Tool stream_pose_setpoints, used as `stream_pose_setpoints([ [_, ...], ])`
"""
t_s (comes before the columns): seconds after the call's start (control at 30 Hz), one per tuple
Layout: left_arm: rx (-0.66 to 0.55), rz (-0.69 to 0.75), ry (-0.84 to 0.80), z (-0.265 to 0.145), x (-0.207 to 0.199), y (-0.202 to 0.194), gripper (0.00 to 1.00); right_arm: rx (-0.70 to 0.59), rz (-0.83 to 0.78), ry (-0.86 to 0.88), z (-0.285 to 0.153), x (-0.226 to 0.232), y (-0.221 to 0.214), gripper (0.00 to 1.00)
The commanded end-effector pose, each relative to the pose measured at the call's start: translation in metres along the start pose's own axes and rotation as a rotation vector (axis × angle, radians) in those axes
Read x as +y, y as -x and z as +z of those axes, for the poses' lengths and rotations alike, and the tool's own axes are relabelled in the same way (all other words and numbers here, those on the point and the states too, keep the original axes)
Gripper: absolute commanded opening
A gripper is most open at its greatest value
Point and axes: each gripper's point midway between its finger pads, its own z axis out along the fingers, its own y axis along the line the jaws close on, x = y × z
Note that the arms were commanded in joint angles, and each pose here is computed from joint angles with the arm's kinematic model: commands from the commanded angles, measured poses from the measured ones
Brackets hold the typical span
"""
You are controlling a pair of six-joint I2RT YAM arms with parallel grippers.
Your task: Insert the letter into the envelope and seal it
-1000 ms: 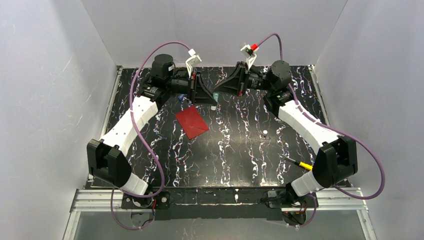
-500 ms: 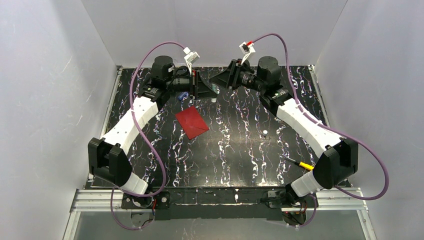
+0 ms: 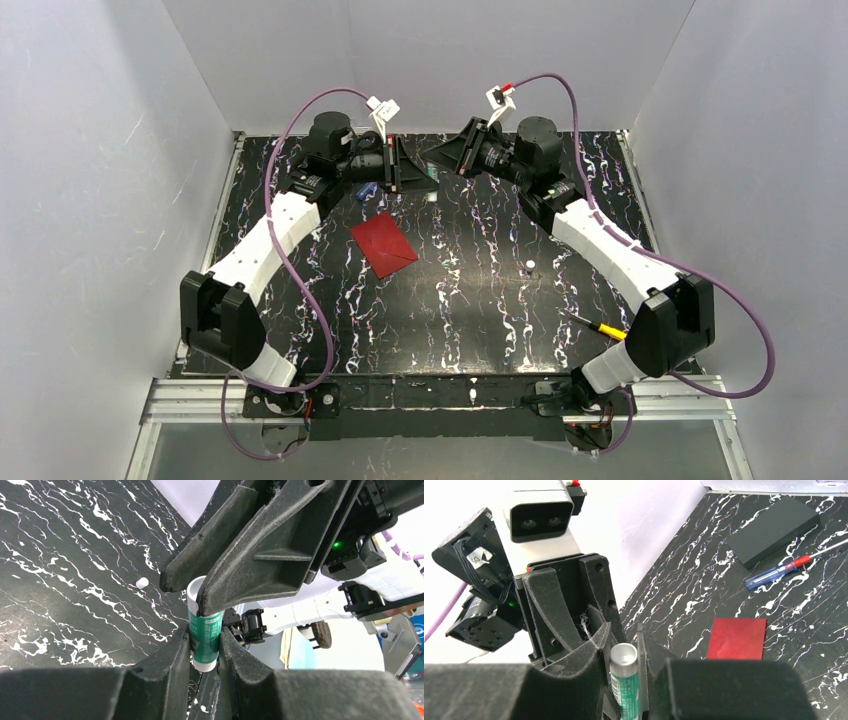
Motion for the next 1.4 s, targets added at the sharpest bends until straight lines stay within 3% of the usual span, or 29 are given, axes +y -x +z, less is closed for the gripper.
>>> stream_pose_setpoints([
  [0.0, -0.062, -0.037, 0.033, 0.004, 0.002, 0.019, 0.08, -0.062, 0.112, 0.037, 0.0, 0.009, 0.008, 0.17],
  [0.07, -0.074, -0.05, 0.054, 0.004, 0.008, 0.02, 0.07, -0.069, 0.124, 0.028, 0.001, 0.008, 0.009, 0.17],
  [0.23, -0.076, -0.088, 0.066, 0.008, 0.014, 0.021, 0.17, -0.064, 0.129, 0.019, 0.001, 0.006, 0.008, 0.17],
  [0.33, -0.072, -0.105, 0.063, 0.01, 0.015, 0.022, 0.1, -0.053, 0.135, 0.002, 0.002, 0.001, 0.004, 0.2],
  [0.4, -0.065, -0.115, 0.054, 0.011, 0.015, 0.023, 0.0, -0.051, 0.116, -0.013, 0.001, -0.001, 0.004, 0.28],
  [0.53, -0.08, -0.152, 0.105, 0.011, 0.028, 0.023, 0.0, -0.076, 0.036, -0.13, -0.007, -0.013, 0.015, 0.69],
  [0.63, -0.107, -0.204, 0.198, 0.008, 0.047, 0.023, 0.0, -0.112, -0.027, -0.192, -0.017, -0.017, 0.024, 0.79],
  [0.8, -0.141, -0.292, 0.29, 0.004, 0.063, 0.027, 0.0, -0.056, -0.106, -0.23, -0.029, -0.027, 0.009, 0.77],
  [1.13, -0.164, -0.434, 0.276, 0.008, 0.059, 0.037, 0.0, 0.102, -0.234, -0.311, -0.023, -0.039, -0.032, 0.71],
  [1.37, -0.155, -0.445, 0.249, 0.009, 0.054, 0.035, 0.0, 0.081, -0.261, -0.296, 0.0, -0.034, -0.027, 0.68],
])
